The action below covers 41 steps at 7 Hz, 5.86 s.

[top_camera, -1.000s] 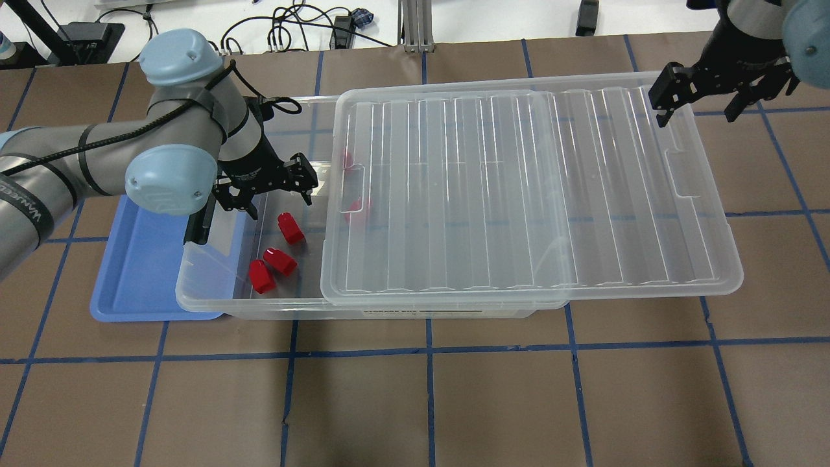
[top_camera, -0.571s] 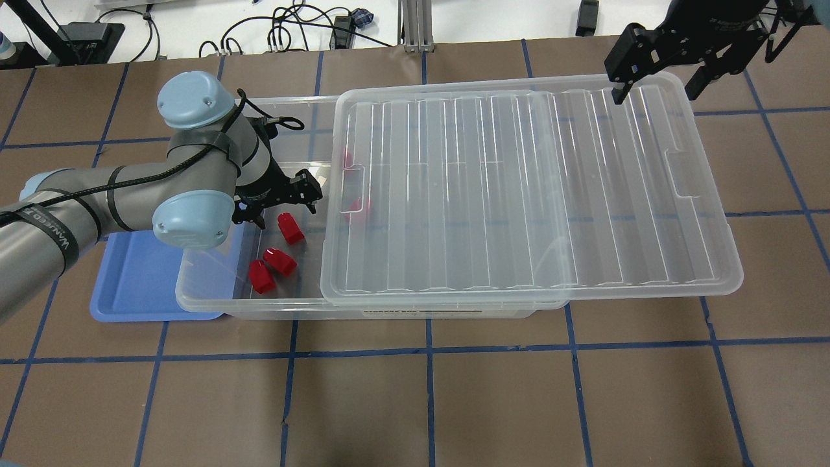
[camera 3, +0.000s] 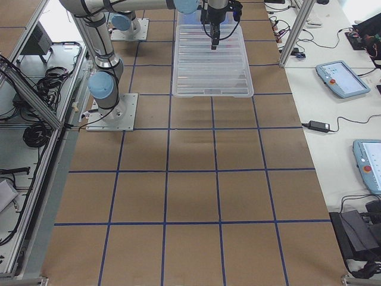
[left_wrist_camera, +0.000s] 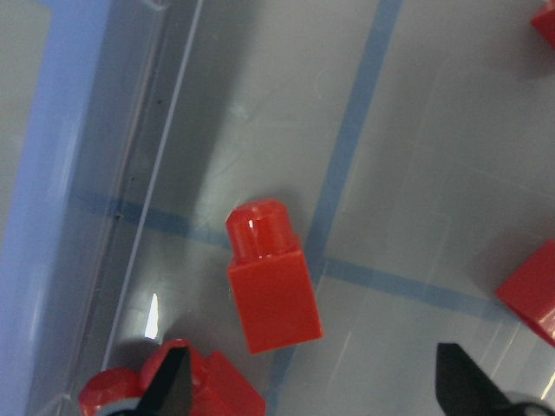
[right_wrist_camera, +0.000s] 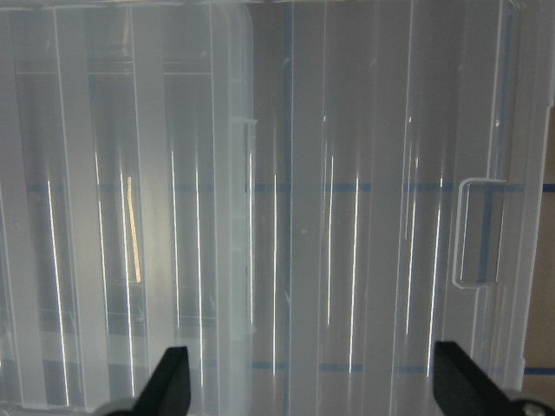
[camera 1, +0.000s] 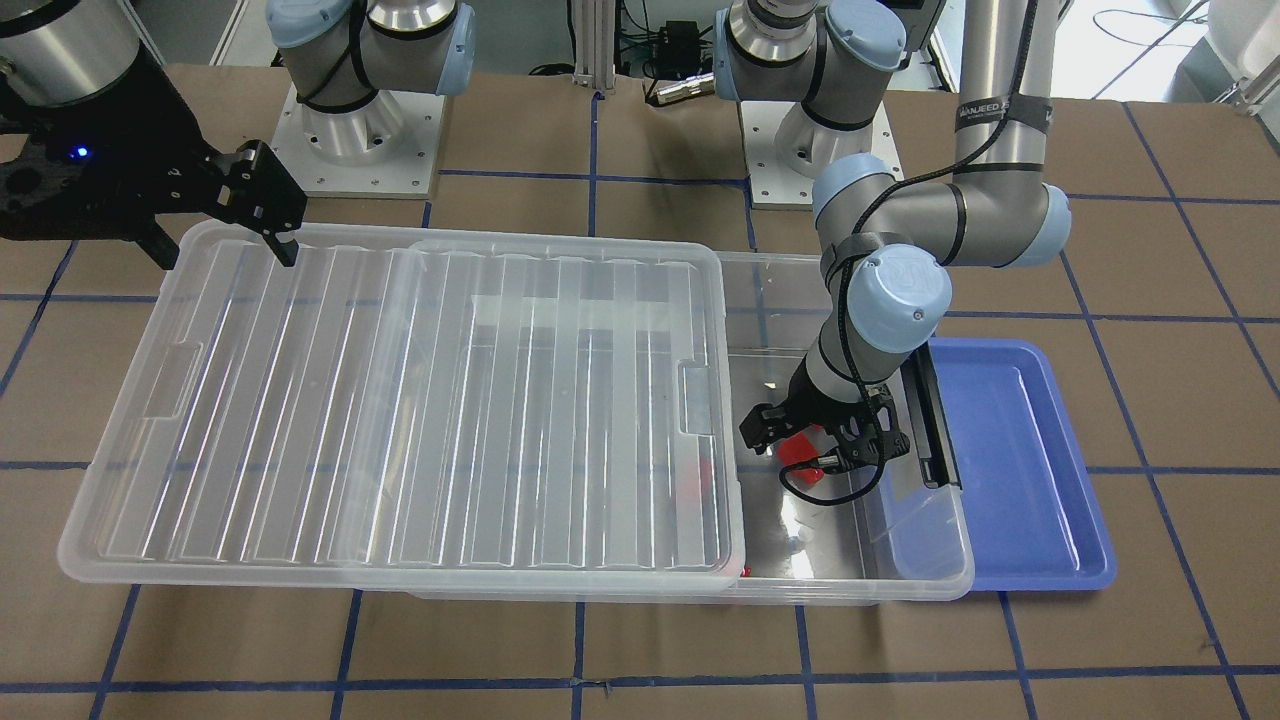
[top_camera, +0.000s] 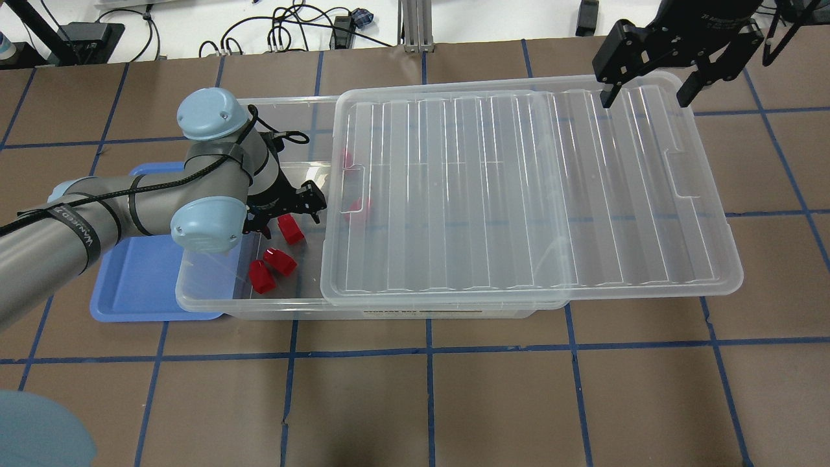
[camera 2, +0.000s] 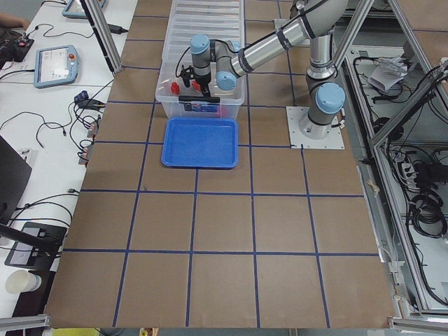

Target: Place red block in blue tray from box

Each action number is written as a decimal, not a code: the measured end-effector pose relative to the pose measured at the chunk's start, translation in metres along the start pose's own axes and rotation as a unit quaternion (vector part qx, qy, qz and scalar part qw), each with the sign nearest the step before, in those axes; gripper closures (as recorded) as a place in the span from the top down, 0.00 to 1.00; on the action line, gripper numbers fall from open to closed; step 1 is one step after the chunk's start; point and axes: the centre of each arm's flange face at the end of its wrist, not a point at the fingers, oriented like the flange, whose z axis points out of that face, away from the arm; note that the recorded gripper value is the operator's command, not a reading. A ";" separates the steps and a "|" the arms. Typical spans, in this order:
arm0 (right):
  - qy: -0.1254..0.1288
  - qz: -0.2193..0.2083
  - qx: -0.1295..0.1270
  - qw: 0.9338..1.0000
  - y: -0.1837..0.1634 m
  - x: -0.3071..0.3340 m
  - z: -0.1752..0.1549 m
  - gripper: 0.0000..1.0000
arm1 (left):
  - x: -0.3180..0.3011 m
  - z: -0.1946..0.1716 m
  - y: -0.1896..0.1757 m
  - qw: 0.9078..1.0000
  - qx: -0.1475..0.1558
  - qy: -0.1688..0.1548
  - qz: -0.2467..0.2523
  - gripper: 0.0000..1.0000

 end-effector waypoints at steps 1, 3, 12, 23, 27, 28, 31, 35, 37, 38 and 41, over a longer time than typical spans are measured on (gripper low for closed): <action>0.001 -0.001 -0.001 1.000 0.000 -0.001 0.000 1.00 | 0.000 0.005 -0.003 1.000 0.004 -0.003 -0.010 1.00; 0.004 -0.002 -0.002 1.000 -0.001 -0.001 0.003 1.00 | 0.000 0.012 -0.008 1.000 0.015 -0.003 -0.021 0.77; 0.007 0.016 0.025 1.000 -0.013 -0.005 0.006 1.00 | 0.016 -0.064 -0.041 0.999 -0.015 0.019 -0.021 0.02; 0.029 0.018 -0.009 0.999 -0.018 0.096 0.007 1.00 | -0.247 -0.141 -0.125 0.986 -0.054 0.051 0.148 0.00; 0.024 -0.024 -0.037 0.999 -0.004 0.203 0.025 1.00 | -0.257 -0.057 -0.114 0.984 -0.034 0.047 0.166 0.18; 0.020 -0.024 -0.049 0.998 0.000 0.211 0.039 1.00 | -0.256 -0.042 -0.110 0.984 -0.035 0.047 0.166 0.83; 0.023 -0.023 -0.064 0.997 -0.012 0.230 0.100 1.00 | -0.251 -0.040 -0.115 0.986 -0.017 0.032 0.163 1.00; 0.026 -0.022 -0.069 0.997 -0.012 0.235 0.150 1.00 | -0.179 -0.122 -0.106 0.988 -0.029 -0.014 0.148 1.00; 0.026 -0.021 -0.069 0.997 -0.010 0.232 0.158 1.00 | -0.118 -0.192 -0.096 0.992 -0.040 -0.023 0.119 1.00; 0.023 -0.020 -0.070 0.997 -0.008 0.229 0.160 1.00 | -0.079 -0.225 -0.082 0.993 -0.036 -0.028 0.112 1.00; 0.017 -0.021 -0.069 0.997 -0.006 0.220 0.167 1.00 | -0.003 -0.290 -0.020 0.989 -0.001 -0.029 0.146 1.00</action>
